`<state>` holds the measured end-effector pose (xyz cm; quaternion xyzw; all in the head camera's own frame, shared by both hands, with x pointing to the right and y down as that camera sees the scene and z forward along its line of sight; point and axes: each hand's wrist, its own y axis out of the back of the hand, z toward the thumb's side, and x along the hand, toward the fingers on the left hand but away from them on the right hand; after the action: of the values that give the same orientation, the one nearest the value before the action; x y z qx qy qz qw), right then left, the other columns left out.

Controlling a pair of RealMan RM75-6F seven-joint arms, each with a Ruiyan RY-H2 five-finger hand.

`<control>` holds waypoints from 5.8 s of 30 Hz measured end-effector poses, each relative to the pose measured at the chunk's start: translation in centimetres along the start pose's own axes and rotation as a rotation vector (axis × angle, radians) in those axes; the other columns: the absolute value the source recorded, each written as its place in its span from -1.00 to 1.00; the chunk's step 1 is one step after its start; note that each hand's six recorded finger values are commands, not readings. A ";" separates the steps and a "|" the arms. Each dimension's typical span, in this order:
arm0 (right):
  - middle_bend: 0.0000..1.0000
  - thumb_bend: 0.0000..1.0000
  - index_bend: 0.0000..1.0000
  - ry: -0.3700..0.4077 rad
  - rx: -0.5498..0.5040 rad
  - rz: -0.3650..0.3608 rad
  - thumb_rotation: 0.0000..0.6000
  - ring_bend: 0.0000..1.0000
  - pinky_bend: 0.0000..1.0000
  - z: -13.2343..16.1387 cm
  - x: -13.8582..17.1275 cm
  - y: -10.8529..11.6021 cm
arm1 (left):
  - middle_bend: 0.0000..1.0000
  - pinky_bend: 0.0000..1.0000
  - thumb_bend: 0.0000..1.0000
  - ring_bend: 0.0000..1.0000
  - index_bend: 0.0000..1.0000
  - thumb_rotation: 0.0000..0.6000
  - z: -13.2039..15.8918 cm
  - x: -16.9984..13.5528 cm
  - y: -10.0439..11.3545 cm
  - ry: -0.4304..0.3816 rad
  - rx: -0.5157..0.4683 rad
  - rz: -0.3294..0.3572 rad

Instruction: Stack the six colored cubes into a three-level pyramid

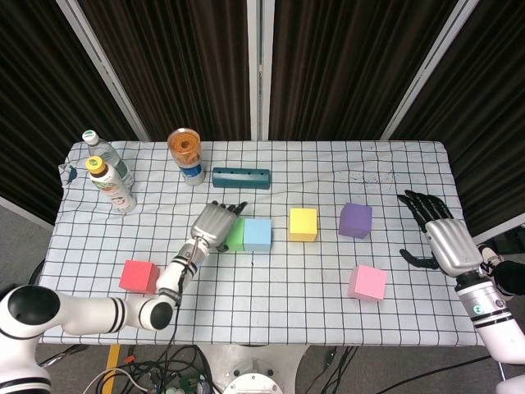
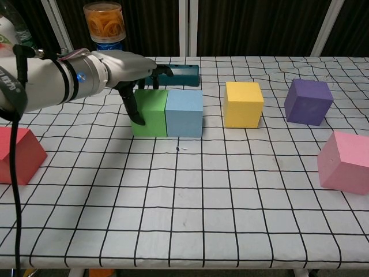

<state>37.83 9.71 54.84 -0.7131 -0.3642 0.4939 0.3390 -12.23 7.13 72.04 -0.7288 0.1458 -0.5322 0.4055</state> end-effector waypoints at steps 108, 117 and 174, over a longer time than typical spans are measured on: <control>-0.75 -0.86 -1.00 0.092 -0.100 0.266 1.00 -1.00 -1.00 9.4 -15.2 -12.8 | -0.69 -0.60 -0.88 -0.63 -0.87 1.00 -12.6 -14.4 3.6 0.035 -0.117 0.268; -0.63 -0.77 -1.00 0.102 -0.079 0.269 1.00 -1.00 -1.00 11.2 -17.0 -15.0 | -0.69 -0.60 -0.88 -0.63 -0.87 1.00 -13.0 -15.4 3.4 0.028 -0.145 0.270; -0.48 -0.61 -1.00 0.176 -0.026 0.278 1.00 -1.00 -1.00 16.4 -15.5 -17.6 | -0.69 -0.60 -0.88 -0.63 -0.87 1.00 -13.7 -16.0 2.7 0.007 -0.193 0.287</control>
<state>15.12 7.34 72.12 -0.8013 -0.2373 0.4671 0.2887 -30.09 9.78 60.94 -0.7342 0.3001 -0.4550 0.4048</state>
